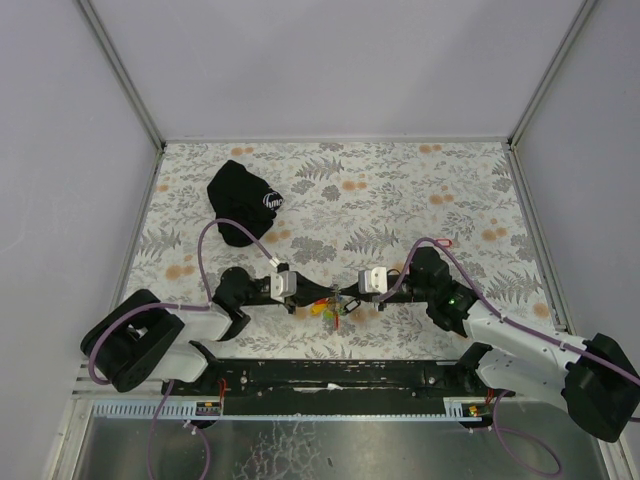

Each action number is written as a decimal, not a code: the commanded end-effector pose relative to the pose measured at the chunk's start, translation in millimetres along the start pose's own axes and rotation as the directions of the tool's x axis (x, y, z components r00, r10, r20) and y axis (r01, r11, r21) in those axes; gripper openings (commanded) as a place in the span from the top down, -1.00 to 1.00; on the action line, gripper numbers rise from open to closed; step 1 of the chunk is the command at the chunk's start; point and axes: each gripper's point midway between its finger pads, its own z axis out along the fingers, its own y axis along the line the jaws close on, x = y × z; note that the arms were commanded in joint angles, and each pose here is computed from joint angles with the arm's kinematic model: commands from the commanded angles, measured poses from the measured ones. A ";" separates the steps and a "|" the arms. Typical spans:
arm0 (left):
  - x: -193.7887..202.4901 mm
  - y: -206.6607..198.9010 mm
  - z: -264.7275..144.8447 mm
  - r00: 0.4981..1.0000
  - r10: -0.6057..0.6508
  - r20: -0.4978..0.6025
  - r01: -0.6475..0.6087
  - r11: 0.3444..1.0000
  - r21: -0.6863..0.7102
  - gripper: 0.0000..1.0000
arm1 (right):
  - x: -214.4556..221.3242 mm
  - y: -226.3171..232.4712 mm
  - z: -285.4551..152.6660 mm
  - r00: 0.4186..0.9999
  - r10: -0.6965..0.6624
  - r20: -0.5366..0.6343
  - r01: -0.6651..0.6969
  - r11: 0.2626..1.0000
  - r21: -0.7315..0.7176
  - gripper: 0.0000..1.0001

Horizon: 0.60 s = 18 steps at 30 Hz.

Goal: Put the keys on the keyring

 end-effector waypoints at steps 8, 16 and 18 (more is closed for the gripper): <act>-19.0 12.6 8.8 1.000 0.017 0.019 -0.017 0.999 -0.031 1.00 | -46.4 -18.4 -1.1 0.987 -0.139 0.083 0.134 0.989 0.055 1.00; -6.2 21.8 11.3 0.993 0.049 -0.106 -0.059 0.993 -0.098 1.00 | -48.2 -21.8 -1.8 0.989 -0.136 0.054 0.133 0.990 0.045 1.00; -6.1 23.0 10.9 0.991 0.060 -0.118 -0.073 0.992 -0.106 1.00 | -48.4 -22.3 -1.4 0.990 -0.133 0.051 0.130 0.990 0.044 1.00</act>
